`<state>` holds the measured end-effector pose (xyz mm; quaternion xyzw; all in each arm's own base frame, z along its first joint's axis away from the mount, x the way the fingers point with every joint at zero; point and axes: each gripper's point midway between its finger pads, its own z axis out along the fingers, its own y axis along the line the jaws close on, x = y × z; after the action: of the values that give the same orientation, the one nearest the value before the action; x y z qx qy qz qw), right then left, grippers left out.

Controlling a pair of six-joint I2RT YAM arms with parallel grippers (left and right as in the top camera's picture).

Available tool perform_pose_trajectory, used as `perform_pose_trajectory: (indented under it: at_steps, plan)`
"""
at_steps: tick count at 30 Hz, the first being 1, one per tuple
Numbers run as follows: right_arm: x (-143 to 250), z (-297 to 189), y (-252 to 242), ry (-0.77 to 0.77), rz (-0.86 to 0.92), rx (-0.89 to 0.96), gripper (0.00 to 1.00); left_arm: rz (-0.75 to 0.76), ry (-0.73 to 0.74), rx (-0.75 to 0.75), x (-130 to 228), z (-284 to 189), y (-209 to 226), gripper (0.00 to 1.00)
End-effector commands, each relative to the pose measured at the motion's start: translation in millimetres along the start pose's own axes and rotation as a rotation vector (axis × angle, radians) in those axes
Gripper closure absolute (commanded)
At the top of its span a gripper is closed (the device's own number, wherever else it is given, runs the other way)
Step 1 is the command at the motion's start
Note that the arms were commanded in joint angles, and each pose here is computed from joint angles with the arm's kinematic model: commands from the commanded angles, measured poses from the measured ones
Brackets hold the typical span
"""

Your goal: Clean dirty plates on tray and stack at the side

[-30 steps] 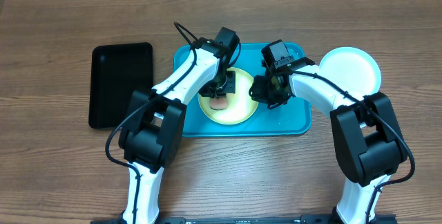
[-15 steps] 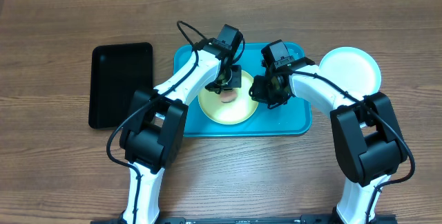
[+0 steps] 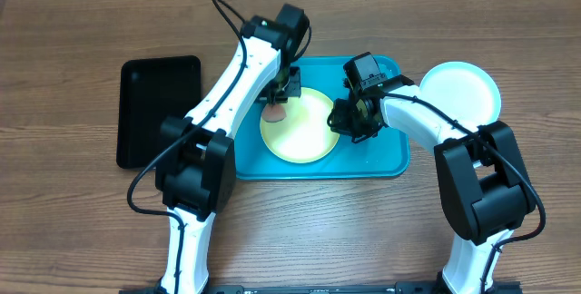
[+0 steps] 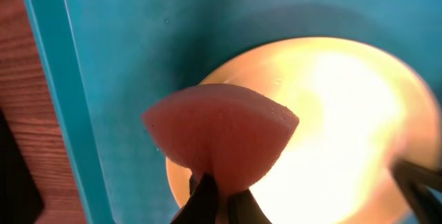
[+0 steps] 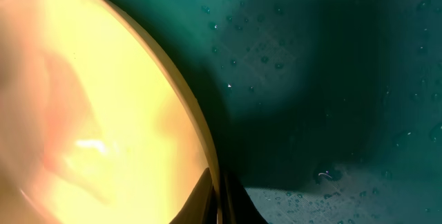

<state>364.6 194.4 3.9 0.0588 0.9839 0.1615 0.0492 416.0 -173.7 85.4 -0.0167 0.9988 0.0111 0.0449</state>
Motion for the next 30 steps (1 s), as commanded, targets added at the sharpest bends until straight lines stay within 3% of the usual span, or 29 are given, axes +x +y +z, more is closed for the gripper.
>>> perform_pose_trajectory:
  at_steps: [1,11,20,30]
  plan:
    - [21,17,-25,0.062,0.015,0.096,0.96,0.048,-0.027,0.043,-13,-14,2,0.96]
    - [15,-33,-35,-0.029,-0.023,0.198,0.96,-0.013,-0.040,-0.022,-28,-2,42,0.96]
    - [8,-108,-68,-0.199,-0.028,0.431,0.96,-0.013,-0.031,-0.024,-25,9,42,0.96]
    - [0,-159,-82,-0.392,-0.015,0.615,0.96,-0.011,-0.014,0.030,-22,15,32,0.96]
